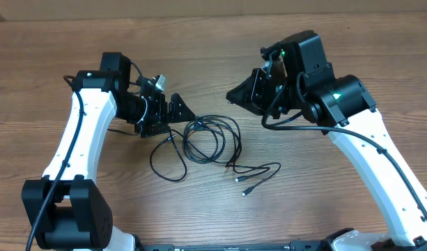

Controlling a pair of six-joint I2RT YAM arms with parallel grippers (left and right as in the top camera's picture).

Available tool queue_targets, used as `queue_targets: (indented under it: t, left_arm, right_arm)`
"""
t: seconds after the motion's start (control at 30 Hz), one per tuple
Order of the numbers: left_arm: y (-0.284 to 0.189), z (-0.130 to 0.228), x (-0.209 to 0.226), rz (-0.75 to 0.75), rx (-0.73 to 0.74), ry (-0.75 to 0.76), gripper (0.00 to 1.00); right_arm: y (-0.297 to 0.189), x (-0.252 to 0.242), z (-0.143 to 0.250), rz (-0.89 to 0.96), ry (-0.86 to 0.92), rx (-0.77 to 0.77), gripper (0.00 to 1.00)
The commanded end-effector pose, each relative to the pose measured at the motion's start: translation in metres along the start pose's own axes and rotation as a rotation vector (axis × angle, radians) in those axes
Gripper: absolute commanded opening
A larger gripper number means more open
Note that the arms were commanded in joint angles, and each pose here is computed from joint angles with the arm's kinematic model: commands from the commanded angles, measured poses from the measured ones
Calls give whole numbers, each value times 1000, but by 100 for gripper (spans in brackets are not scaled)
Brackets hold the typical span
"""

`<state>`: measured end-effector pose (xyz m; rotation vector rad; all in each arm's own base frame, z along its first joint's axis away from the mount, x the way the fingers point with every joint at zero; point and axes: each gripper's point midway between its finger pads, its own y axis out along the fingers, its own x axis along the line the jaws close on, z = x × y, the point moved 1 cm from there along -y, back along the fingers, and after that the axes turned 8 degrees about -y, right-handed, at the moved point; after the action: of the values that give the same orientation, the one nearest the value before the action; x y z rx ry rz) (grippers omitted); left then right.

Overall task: Untangle cables
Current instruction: 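Lift the grasped cable with the right gripper and pull it rightward, then lower the left gripper and grasp a cable end near the bundle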

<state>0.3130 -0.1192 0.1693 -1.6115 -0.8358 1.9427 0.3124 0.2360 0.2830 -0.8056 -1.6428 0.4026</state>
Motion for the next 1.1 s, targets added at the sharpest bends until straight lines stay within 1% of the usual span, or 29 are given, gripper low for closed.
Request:
queue_targets:
  t: [0.0, 0.07, 0.13, 0.2, 0.3, 0.37, 0.47, 0.6, 0.63, 0.67, 0.77, 0.87, 0.9, 0.97, 1.07]
  left_arm:
    - [-2, -3, -4, 2, -8, 20, 100]
    - [-2, -3, -4, 2, -8, 20, 100]
    - [-2, -3, -4, 2, -8, 20, 100]
    - [-2, -3, -4, 2, -8, 20, 100]
    - [-2, -4, -4, 3, -8, 20, 100]
    - [-2, -10, -6, 9, -33, 36, 100]
    - [-2, -17, -6, 8, -61, 59, 99]
    - [-2, -15, -3, -11, -55, 49, 99]
    - [-2, -8, 1, -29, -28, 30, 100]
    - [-2, -4, 9, -78, -18, 37, 100]
    - [-9, -23, 32, -205, -108, -17, 100]
    - [-28, -34, 74, -447, -222, -185, 100]
    - [-31, -35, 79, -475, -243, -224, 100]
    - [-30, -35, 80, -470, -255, -286, 100]
    - [-29, -36, 77, -455, -259, -293, 100]
  right_arm:
    - [-5, -27, -10, 158, -65, -78, 53]
    - [-9, -46, -7, 261, -49, -80, 80]
    - [-13, -61, -4, 342, -33, -83, 100]
    - [-16, -68, 0, 381, -23, -73, 100]
    - [-16, -70, 3, 391, -17, -60, 100]
    - [-17, -72, 3, 403, -16, -63, 100]
    - [-23, -83, -3, 469, -16, -99, 100]
    - [-36, -102, -15, 554, 9, -156, 100]
    - [-40, -107, -19, 568, 20, -171, 100]
    - [-44, -112, -23, 589, 29, -189, 100]
    - [-66, -137, -33, 713, 62, -252, 100]
    - [-82, -157, -32, 791, 110, -253, 100]
    - [-85, -160, -32, 797, 121, -253, 100]
    - [-88, -164, -33, 802, 135, -260, 100]
    - [-89, -165, -34, 803, 139, -262, 100]
